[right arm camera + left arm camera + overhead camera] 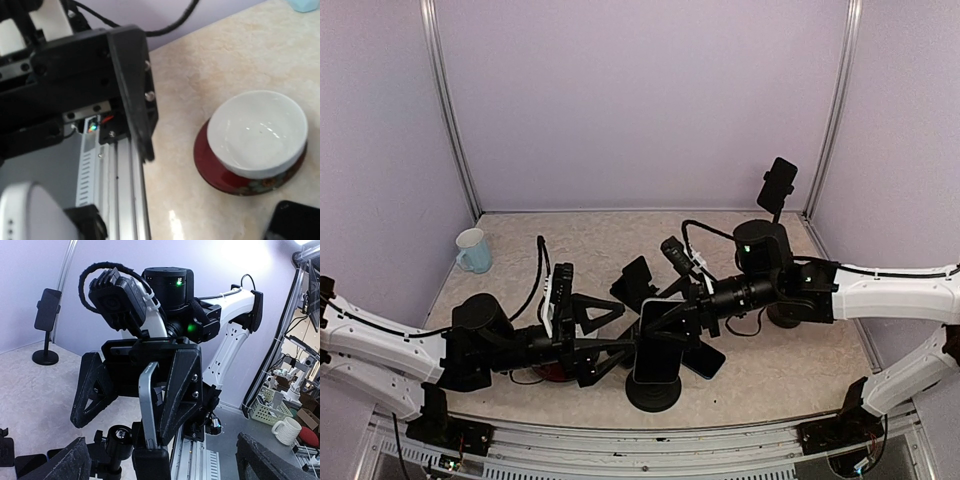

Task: Place the phone on the phone stand
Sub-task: Install the phone onto the phone stand, then pick up the phone stand with the phone from the corner of the board.

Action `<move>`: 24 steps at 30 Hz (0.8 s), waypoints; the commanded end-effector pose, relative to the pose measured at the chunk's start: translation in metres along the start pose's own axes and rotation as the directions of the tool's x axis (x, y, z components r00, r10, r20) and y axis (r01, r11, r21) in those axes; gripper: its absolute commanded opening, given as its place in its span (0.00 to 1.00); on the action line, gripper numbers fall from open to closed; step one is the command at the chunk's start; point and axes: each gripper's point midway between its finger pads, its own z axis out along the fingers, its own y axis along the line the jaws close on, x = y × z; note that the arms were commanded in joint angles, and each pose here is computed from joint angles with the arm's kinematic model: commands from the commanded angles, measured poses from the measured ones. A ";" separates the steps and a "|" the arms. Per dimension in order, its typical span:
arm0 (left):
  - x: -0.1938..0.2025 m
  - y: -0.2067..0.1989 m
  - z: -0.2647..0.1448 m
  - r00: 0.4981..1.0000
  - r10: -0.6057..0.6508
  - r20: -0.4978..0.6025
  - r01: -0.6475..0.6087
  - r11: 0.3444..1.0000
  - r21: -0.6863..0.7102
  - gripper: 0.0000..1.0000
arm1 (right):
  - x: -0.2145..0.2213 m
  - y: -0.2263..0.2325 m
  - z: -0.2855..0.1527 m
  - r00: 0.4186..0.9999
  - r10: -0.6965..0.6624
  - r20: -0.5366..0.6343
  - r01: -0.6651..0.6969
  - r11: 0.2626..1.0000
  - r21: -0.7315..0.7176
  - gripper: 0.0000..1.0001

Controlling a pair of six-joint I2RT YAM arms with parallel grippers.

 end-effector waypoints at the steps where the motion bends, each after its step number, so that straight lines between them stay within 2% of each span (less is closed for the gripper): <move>1: 0.000 0.001 0.001 1.000 0.019 -0.007 -0.019 1.000 -0.015 0.99 | 0.000 -0.004 -0.012 1.000 0.023 -0.009 -0.022 0.997 0.073 0.90; 8: 0.001 0.005 0.009 0.999 0.028 -0.032 -0.029 0.999 -0.030 0.99 | -0.013 0.001 -0.027 0.999 0.010 0.046 -0.015 0.995 0.100 1.00; 19: 0.001 0.006 0.016 0.999 0.008 -0.039 -0.010 0.999 -0.038 0.99 | -0.011 -0.003 -0.036 0.997 0.010 0.075 -0.021 0.989 0.147 1.00; 24: -0.002 0.004 0.021 0.999 0.009 -0.036 -0.010 1.000 -0.029 0.90 | -0.010 -0.007 -0.038 0.996 0.012 0.083 -0.026 0.985 0.171 1.00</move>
